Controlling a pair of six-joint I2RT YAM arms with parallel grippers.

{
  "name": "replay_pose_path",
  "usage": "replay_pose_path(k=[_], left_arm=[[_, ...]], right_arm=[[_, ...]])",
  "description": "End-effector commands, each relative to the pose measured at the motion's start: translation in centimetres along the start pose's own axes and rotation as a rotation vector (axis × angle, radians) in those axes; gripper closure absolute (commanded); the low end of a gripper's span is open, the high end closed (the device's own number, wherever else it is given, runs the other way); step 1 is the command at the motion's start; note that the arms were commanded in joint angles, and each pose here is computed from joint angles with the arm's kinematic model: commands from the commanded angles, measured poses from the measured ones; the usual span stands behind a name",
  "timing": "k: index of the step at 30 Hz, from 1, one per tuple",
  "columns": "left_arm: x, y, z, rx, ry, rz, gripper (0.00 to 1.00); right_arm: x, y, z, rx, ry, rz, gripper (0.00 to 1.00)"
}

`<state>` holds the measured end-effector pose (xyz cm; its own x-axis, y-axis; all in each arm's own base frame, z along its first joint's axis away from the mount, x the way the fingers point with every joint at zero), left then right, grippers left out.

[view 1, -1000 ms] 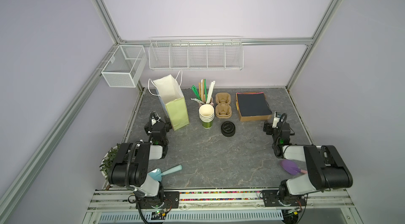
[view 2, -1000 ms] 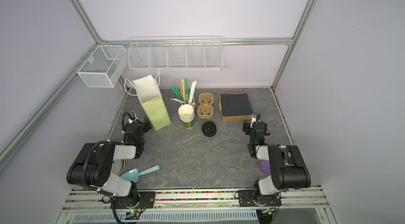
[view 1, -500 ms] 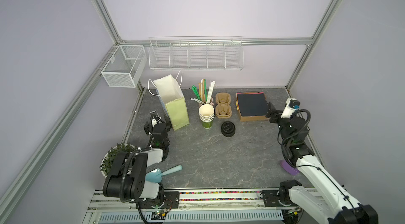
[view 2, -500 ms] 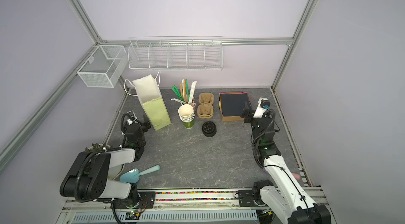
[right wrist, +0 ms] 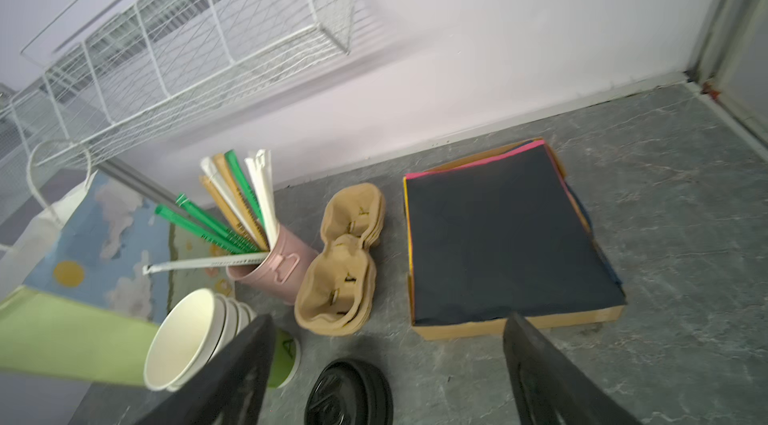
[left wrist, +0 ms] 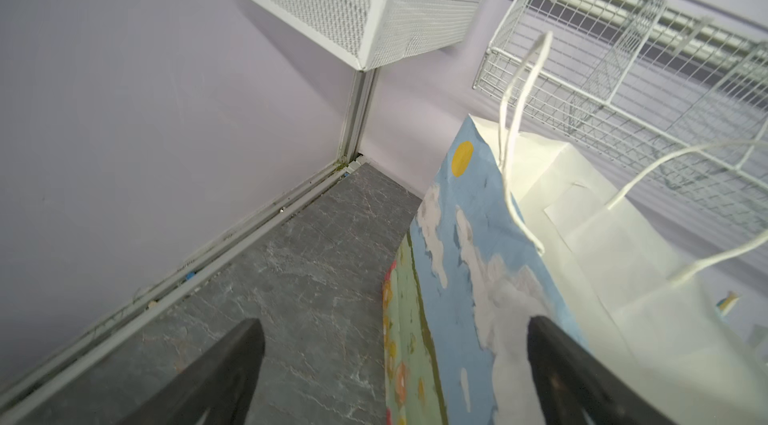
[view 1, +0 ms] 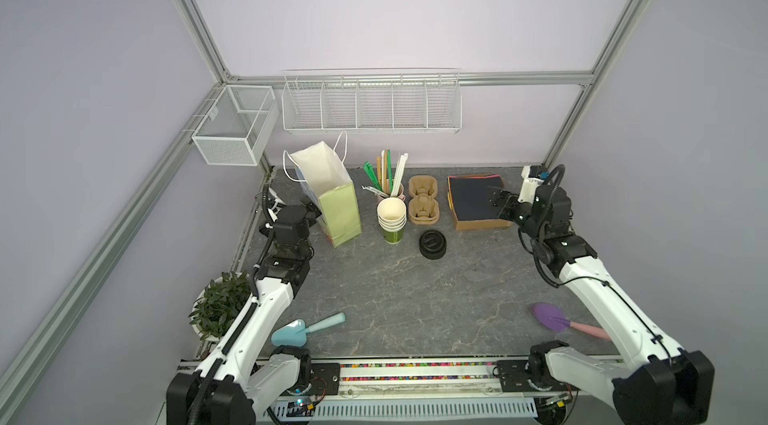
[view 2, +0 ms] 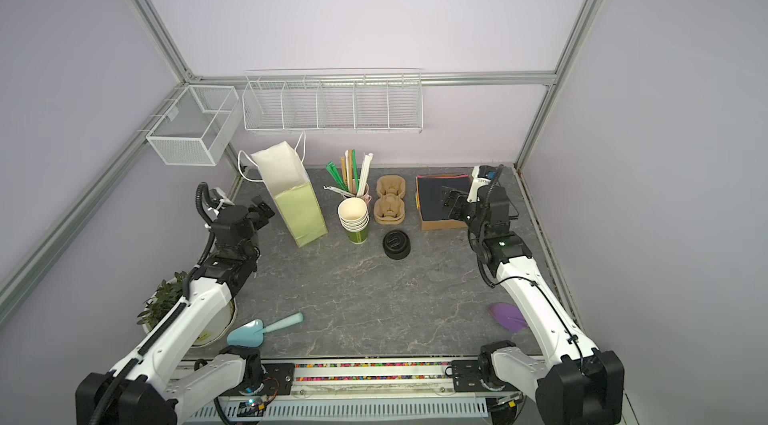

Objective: Pack the takeout coffee

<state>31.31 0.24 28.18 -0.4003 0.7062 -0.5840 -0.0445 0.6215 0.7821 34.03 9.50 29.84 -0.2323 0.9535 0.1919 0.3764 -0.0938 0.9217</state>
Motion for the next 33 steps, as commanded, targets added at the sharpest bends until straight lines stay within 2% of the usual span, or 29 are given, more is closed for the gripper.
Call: replay_pose_path(k=[1,2,5,7,9,14,17,21,27,33], left_arm=[[1.1,-0.7,-2.8,0.115,-0.033,-0.138,0.01],[0.4,-0.2,-3.6,0.110,-0.112,-0.154,0.01],[0.7,1.5,-5.9,0.080,-0.167,-0.292,0.01],[-0.6,2.0,-7.0,0.110,-0.258,-0.229,0.01],[-1.3,1.8,-7.4,0.166,-0.275,-0.160,0.01],[-1.3,-0.3,-6.5,0.346,-0.172,-0.011,0.01],[-1.4,-1.2,-6.0,0.412,-0.134,0.057,0.01],[-1.8,-2.0,-6.2,0.449,-0.159,0.077,0.01],[-1.7,-3.0,-5.7,0.497,-0.141,0.129,0.01],[-1.9,-4.2,-5.4,0.555,-0.152,0.129,0.01]], right_arm=[[2.9,-0.3,0.0,0.070,0.088,-0.071,0.12],[3.8,-0.3,0.4,0.088,0.100,-0.093,0.12],[6.5,-0.8,1.6,0.136,0.148,-0.137,0.09],[8.3,-1.2,2.4,0.173,0.173,-0.166,0.05],[9.9,-1.6,3.3,0.215,0.183,-0.203,0.01],[12.7,-3.1,6.2,0.335,0.197,-0.274,0.16],[14.3,-3.8,7.9,0.393,0.223,-0.295,0.24],[16.0,-4.4,9.4,0.437,0.259,-0.310,0.35],[17.7,-5.8,11.7,0.512,0.281,-0.335,0.44],[18.7,-6.6,13.3,0.555,0.289,-0.351,0.51]])
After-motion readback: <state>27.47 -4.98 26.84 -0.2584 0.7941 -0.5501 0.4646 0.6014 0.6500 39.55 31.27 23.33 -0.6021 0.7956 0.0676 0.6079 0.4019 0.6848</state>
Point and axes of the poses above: each gripper's point midway between its finger pads, its own z axis out along the fingers, its own x axis along the line the jaws close on, y = z × x, the point moved 4 cm from there along -z, back along the fingers, and after that the axes turned 14 degrees about -z, right-handed, at the moved point
